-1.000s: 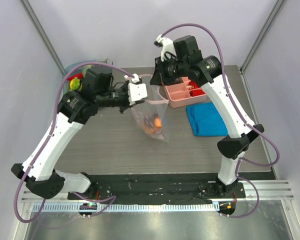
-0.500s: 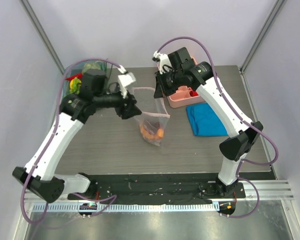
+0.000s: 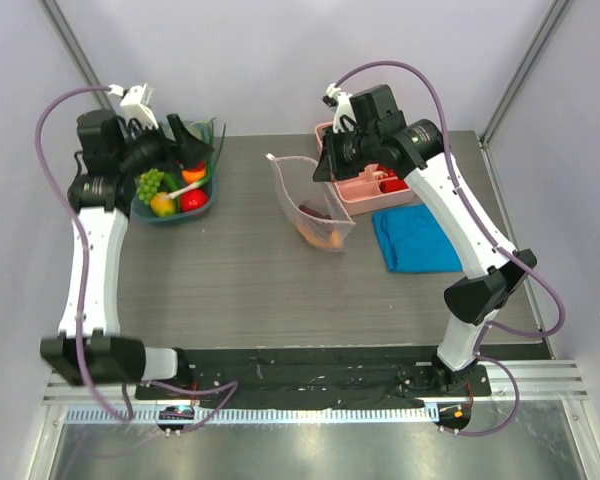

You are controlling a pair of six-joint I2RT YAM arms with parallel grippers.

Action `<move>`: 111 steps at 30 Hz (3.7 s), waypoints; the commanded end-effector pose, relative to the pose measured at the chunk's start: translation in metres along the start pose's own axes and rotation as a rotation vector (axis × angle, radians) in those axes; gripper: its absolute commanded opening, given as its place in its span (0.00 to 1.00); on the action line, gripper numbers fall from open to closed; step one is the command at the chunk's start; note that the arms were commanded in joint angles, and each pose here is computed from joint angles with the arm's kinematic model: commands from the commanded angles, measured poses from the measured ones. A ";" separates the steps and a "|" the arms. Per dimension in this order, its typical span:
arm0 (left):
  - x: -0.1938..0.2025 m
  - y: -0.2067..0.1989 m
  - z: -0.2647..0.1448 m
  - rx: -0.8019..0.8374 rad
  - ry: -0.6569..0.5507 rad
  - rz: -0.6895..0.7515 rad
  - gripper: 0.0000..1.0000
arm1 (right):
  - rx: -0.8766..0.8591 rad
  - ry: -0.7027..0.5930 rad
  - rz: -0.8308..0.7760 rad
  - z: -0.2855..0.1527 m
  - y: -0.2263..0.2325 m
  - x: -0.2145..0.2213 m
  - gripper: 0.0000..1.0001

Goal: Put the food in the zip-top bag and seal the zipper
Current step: Adjust the zipper food storage bag at the center of the board, then pick up the fake vegetable from the bin, then place the fake vegetable in the zipper food storage bag.

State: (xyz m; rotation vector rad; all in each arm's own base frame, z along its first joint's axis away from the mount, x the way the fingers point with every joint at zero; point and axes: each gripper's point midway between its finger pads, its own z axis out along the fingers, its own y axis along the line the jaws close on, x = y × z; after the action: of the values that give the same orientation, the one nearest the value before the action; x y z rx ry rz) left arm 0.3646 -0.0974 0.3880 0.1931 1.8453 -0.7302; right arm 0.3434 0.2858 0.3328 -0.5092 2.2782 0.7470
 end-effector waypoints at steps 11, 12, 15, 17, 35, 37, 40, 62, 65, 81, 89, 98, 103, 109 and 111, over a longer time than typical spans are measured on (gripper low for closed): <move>0.023 0.178 0.117 -0.369 0.137 0.048 0.73 | 0.035 -0.082 0.081 0.002 0.007 -0.014 0.01; 0.022 0.184 0.122 -0.382 0.133 0.051 0.73 | 0.036 -0.078 0.082 0.005 0.006 -0.014 0.01; 0.026 0.203 0.147 -0.400 0.139 0.047 0.78 | 0.037 -0.074 0.087 0.008 0.005 -0.015 0.01; 0.028 0.213 0.164 -0.395 0.138 0.052 0.81 | 0.042 -0.074 0.085 0.010 0.003 -0.015 0.01; 0.046 0.259 0.236 -0.416 0.098 0.112 0.46 | 0.067 -0.065 0.083 0.015 -0.004 -0.012 0.01; 0.043 0.258 0.236 -0.409 0.091 0.106 0.36 | 0.068 -0.061 0.081 0.015 -0.005 -0.011 0.01; 0.025 0.243 0.231 -0.384 0.052 0.103 0.22 | 0.067 -0.059 0.080 0.016 -0.006 -0.011 0.01; -0.146 -0.019 0.071 0.228 -0.378 0.096 0.00 | -0.326 0.065 -0.081 0.008 0.049 0.015 0.01; -0.163 -0.069 0.038 0.428 -0.457 0.100 0.00 | -0.404 0.091 -0.081 0.001 0.061 0.021 0.01; -0.171 -0.240 -0.065 1.063 -0.652 0.132 0.00 | -0.653 0.227 0.012 -0.014 0.089 0.053 0.01; -0.173 -0.264 -0.096 1.147 -0.720 0.147 0.00 | -0.728 0.262 0.084 -0.015 0.089 0.054 0.01; -0.134 -0.301 -0.089 1.298 -0.600 0.078 0.00 | -0.767 0.275 0.118 -0.013 0.093 0.050 0.01; -0.109 -0.316 -0.085 1.360 -0.533 0.053 0.00 | -0.773 0.268 0.122 -0.012 0.095 0.045 0.01; -0.071 -0.316 -0.067 1.378 -0.440 0.007 0.00 | -0.778 0.265 0.112 -0.016 0.101 0.046 0.01; -0.060 -0.315 -0.063 1.384 -0.413 -0.010 0.00 | -0.781 0.270 0.110 -0.017 0.102 0.048 0.01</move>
State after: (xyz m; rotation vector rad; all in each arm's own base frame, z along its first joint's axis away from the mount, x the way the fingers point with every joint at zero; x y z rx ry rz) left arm 0.2226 -0.3093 0.5752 0.7713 0.7734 -1.7890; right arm 0.2566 0.3413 0.3248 -0.8207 2.2878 1.6866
